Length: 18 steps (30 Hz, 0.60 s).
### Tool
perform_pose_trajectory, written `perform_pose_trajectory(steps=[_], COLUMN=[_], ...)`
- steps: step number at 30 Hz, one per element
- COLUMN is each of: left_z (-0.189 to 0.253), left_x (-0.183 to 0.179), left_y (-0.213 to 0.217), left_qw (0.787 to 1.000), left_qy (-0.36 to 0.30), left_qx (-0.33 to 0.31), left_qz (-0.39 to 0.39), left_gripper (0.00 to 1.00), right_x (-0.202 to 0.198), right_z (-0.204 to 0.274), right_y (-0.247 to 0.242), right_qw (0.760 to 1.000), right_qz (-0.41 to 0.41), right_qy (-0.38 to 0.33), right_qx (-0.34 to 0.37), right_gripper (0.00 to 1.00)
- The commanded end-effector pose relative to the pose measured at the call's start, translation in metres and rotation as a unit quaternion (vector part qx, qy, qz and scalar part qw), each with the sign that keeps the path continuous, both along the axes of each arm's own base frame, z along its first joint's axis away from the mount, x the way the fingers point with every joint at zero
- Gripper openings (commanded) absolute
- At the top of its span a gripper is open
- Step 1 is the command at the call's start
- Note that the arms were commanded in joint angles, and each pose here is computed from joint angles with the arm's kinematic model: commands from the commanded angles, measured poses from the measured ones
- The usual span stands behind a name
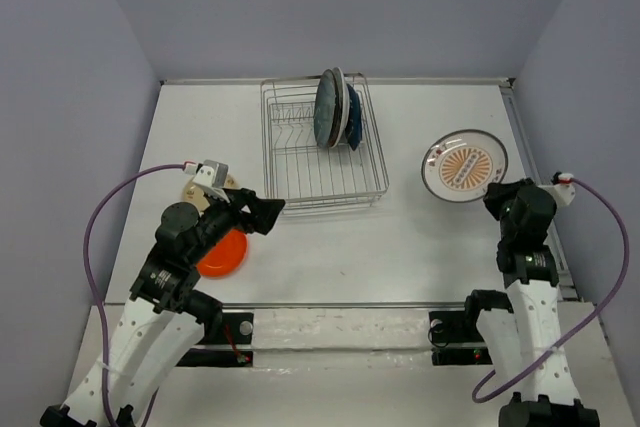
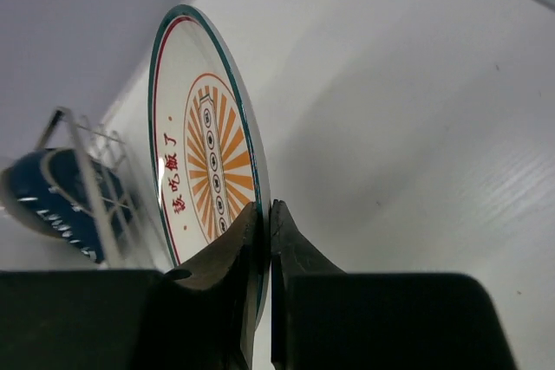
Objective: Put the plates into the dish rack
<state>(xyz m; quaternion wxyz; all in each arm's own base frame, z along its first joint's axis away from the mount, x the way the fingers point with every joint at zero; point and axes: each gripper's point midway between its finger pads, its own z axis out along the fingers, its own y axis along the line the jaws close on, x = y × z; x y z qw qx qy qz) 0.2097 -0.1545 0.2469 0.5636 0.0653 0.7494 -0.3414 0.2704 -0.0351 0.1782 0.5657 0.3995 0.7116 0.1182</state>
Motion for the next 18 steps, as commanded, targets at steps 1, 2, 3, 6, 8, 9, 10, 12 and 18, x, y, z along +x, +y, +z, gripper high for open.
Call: perform_pose_trajectory(steps=[1,2,3,6,8,9,10,12,18], left_z=[0.014,0.015,0.015,0.017,0.019,0.018,0.019,0.020,0.027], left_x=[0.003,0.003,0.003,0.004,0.005,0.005,0.005,0.004,0.001], left_y=[-0.002,-0.001,0.000,0.003,0.006,0.006,0.007,0.008,0.012], left_qw=[1.000,1.000,1.000,0.999,0.999,0.999,0.999,0.999,0.998], left_qy=[-0.026,-0.027,-0.027,-0.030,-0.032,-0.031,-0.032,-0.036,-0.046], left_qx=[-0.013,-0.014,-0.014,-0.015,-0.016,-0.016,-0.015,-0.016,-0.020], left_qz=[-0.003,-0.002,0.001,0.009,0.015,0.018,0.019,0.020,0.028], left_gripper=[0.99,0.99,0.99,0.99,0.99,0.99,0.99,0.99,0.99], right_x=[0.018,0.030,0.036,0.059,0.072,0.089,0.098,0.106,0.173], right_z=[0.147,0.176,0.190,0.239,0.251,0.271,0.270,0.314,0.284], right_y=[0.012,0.031,0.041,0.091,0.121,0.157,0.167,0.201,0.282], right_qw=[0.988,0.983,0.980,0.970,0.966,0.962,0.960,0.953,0.940], right_qz=[0.053,0.098,0.117,0.160,0.181,0.195,0.189,0.196,0.188], right_qy=[-0.138,-0.147,-0.153,-0.165,-0.143,-0.143,-0.121,-0.147,-0.073], right_qx=[-0.047,-0.043,-0.044,-0.074,-0.115,-0.129,-0.165,-0.180,-0.274], right_gripper=[0.07,0.07,0.07,0.07,0.07,0.07,0.07,0.07,0.07])
